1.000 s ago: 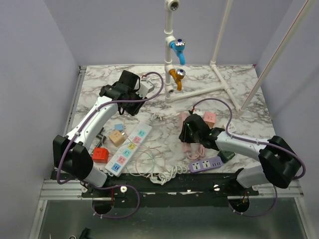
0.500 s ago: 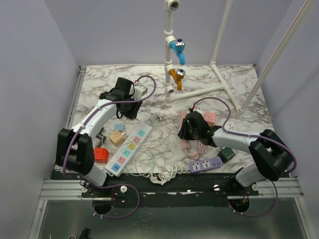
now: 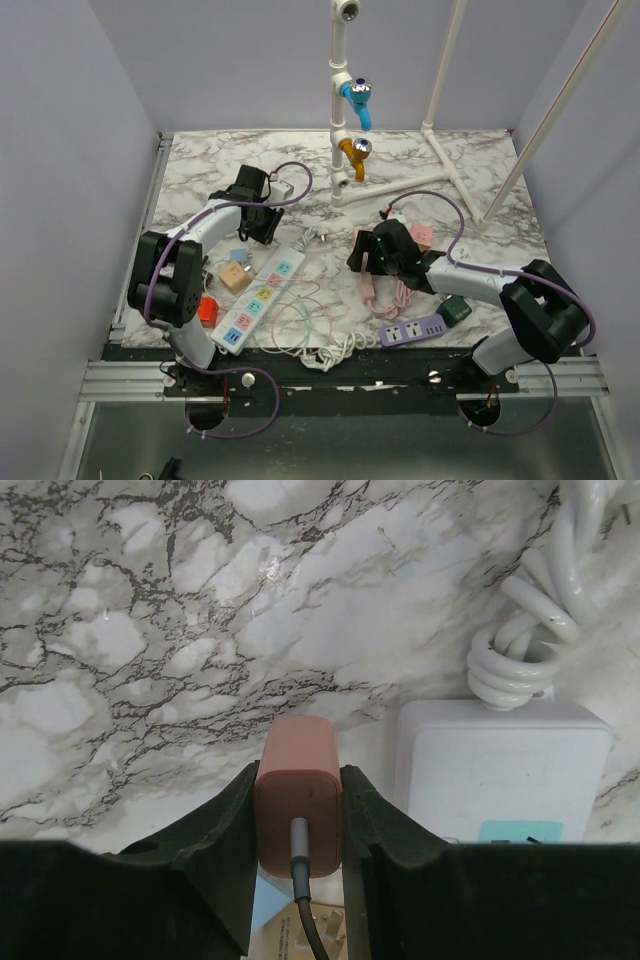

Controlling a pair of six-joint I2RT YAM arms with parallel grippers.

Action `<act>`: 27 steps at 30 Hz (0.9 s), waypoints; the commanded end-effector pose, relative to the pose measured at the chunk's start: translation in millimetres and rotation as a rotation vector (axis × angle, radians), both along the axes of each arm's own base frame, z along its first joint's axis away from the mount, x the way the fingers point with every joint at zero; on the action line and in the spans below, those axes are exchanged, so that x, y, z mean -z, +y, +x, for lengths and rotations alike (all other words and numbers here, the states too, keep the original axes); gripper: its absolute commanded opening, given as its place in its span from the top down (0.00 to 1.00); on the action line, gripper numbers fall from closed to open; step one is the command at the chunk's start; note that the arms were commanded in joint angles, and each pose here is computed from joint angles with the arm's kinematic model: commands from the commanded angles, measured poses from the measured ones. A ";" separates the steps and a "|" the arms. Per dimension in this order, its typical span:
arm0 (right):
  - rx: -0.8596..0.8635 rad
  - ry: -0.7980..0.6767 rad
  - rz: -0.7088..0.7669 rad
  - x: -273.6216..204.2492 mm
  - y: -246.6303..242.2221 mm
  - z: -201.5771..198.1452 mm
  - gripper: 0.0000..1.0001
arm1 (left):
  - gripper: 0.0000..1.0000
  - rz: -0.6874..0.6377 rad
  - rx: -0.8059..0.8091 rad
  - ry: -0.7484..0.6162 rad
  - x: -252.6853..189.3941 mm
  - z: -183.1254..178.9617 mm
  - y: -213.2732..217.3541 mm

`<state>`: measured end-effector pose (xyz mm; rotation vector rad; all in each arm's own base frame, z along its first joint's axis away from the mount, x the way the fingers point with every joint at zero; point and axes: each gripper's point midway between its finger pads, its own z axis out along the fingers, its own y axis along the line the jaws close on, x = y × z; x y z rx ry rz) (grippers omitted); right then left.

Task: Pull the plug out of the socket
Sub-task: Place the plug at the center of the board.

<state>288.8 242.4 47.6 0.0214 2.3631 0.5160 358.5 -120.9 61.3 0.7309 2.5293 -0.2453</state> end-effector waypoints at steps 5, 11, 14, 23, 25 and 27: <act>0.033 -0.121 0.028 -44.4 -2.8 17.4 0.07 | 0.58 0.025 -0.033 0.031 5.9 5.5 2.9; 0.054 -0.185 0.044 -77.3 -12.7 19.8 0.00 | 0.03 -0.009 -0.006 0.005 -23.0 0.1 -4.6; 0.060 -0.179 0.039 -85.8 -22.3 17.5 0.00 | 0.01 -0.048 0.001 -0.028 -52.0 -5.8 -7.9; 0.115 -0.184 0.041 -112.1 -54.0 12.8 0.00 | 0.01 -0.175 -0.040 -0.016 -142.2 -36.8 -12.7; 0.134 -0.180 0.032 -114.0 -64.3 10.5 0.00 | 0.01 -0.263 -0.066 -0.020 -164.8 -42.3 -12.6; 0.160 -0.159 0.013 -112.4 -78.1 9.9 0.00 | 0.01 -0.389 -0.133 0.000 -186.9 -45.3 -7.0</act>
